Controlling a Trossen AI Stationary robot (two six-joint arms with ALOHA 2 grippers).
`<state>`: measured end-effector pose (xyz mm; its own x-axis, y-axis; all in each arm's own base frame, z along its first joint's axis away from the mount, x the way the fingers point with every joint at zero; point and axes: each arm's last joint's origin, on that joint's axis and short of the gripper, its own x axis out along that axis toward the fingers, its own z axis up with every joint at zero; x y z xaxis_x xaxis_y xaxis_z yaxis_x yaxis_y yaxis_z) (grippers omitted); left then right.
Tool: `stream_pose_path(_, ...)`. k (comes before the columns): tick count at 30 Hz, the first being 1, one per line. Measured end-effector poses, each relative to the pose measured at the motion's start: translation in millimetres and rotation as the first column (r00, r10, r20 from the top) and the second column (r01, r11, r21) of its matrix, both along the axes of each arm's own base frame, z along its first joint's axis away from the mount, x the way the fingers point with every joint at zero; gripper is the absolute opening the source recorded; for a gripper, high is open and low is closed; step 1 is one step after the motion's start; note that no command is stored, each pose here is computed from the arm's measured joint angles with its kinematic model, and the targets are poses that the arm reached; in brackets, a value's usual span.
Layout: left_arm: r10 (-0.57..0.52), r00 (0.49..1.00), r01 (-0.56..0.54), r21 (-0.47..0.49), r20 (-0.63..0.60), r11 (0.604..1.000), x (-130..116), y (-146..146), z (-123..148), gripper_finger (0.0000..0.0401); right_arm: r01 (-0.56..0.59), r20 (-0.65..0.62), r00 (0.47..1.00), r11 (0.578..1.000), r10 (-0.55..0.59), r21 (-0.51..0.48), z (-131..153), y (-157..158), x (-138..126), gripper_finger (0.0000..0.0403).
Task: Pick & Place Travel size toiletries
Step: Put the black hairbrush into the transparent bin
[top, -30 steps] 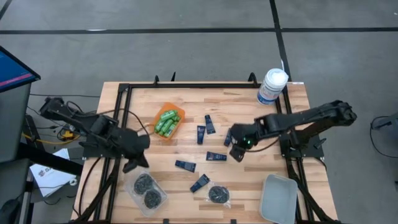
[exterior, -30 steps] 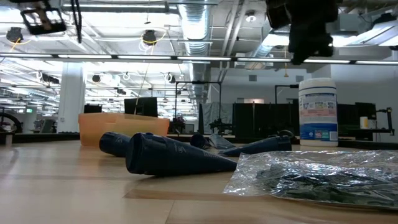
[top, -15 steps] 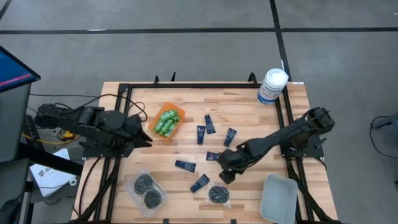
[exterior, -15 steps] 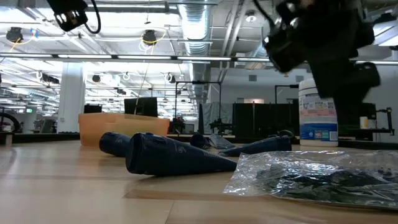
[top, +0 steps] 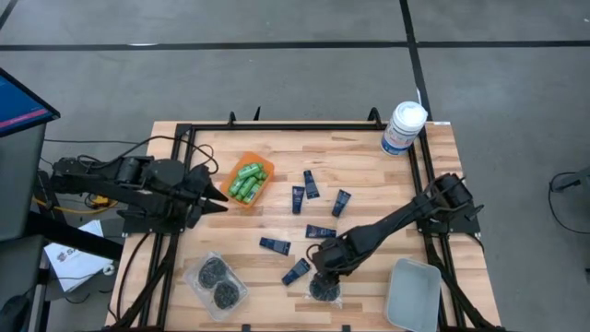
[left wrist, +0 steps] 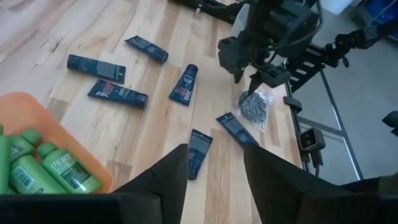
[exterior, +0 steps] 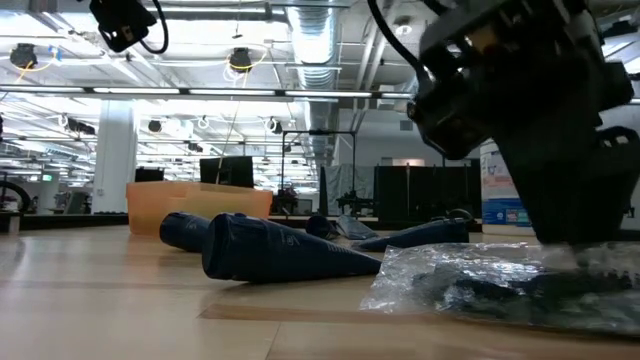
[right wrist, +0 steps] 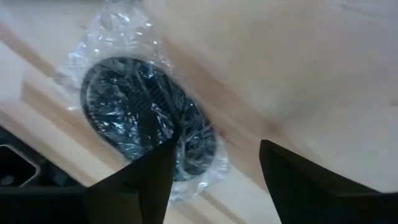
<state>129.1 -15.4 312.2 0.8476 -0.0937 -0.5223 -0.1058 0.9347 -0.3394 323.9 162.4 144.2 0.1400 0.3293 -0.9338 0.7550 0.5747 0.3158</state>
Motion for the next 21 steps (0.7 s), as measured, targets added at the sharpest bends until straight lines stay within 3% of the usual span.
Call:
stream_pose_path(6,0.0,1.0,0.0,0.001,-0.004,1.0,0.8,-0.1,-0.5,0.0149,-0.013,-0.021,1.0,1.0,0.012,-0.007,-5.8,2.6,-1.1,0.0173)
stream_pose_path(17,-0.022,1.0,0.022,0.034,-0.002,0.999,0.8,-0.1,-0.5,0.0149,-0.044,-0.045,0.998,0.999,0.045,0.013,-9.1,4.6,-2.4,0.0017)
stream_pose_path(21,0.006,1.0,-0.006,0.055,0.002,0.998,1.0,0.8,-0.4,0.0149,-0.064,-0.047,0.997,0.998,0.065,0.019,-9.2,4.6,-2.9,0.001)
